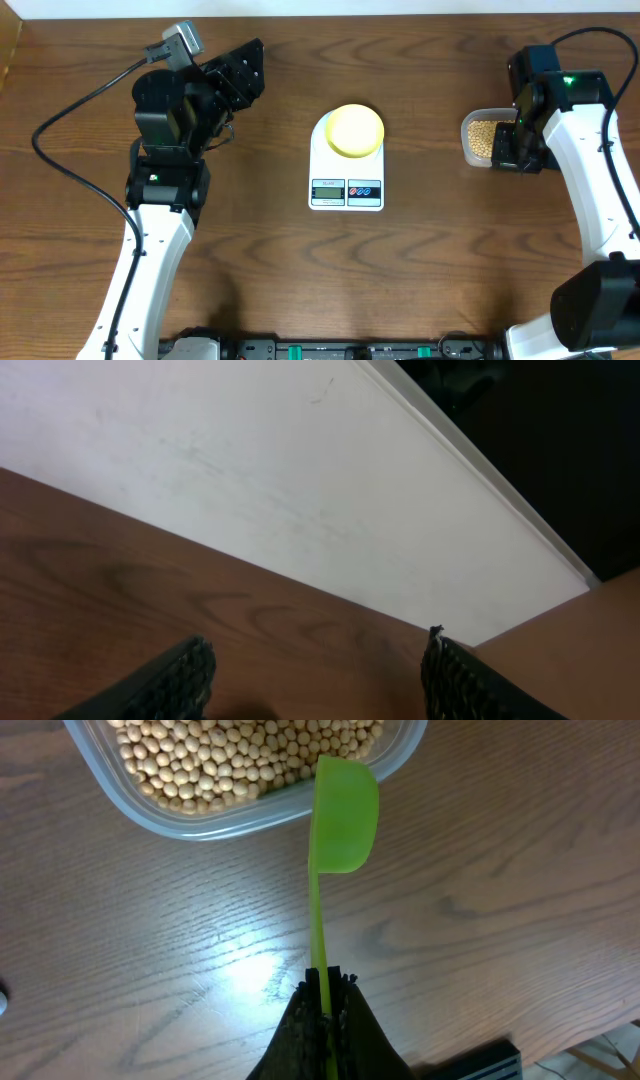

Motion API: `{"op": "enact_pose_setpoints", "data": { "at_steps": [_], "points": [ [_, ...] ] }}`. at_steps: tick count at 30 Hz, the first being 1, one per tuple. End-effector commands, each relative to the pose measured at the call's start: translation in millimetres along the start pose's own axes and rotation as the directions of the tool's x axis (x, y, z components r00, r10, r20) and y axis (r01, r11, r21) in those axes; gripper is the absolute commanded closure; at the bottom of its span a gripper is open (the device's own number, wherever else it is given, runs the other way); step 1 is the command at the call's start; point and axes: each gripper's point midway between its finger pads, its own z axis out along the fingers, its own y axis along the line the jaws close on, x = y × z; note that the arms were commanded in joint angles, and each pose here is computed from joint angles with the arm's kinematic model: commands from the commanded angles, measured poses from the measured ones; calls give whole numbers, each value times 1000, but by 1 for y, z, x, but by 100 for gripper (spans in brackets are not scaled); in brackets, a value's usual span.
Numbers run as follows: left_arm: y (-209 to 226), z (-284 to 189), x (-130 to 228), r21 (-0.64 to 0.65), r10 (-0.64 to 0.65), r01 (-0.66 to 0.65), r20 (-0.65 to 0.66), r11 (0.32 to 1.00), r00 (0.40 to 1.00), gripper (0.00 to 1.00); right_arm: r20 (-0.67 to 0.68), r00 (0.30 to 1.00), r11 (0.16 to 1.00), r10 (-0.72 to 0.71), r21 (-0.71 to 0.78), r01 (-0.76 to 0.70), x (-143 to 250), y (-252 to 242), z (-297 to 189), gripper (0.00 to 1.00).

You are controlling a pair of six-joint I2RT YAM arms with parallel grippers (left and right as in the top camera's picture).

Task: Scoop item into bowl and weigh 50g on scale
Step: 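Lower the scoop with the right gripper into the soybean tub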

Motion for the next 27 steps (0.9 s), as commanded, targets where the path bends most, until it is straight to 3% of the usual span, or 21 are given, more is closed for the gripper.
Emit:
{"op": "enact_pose_setpoints", "data": {
  "at_steps": [1,16,27],
  "points": [
    [2,1,-2,-6,10,-10,6,1000,1000,32,-8,1000,1000,12,23,-12,0,-4,4,99],
    [2,1,-2,-6,10,-10,6,1000,1000,32,26,1000,998,18,56,-19,-7,-10,4,99],
    [3,1,0,-12,7,-7,-1,1000,1000,32,122,992,999,13,35,-17,-32,-7,3,99]
  ]
}}
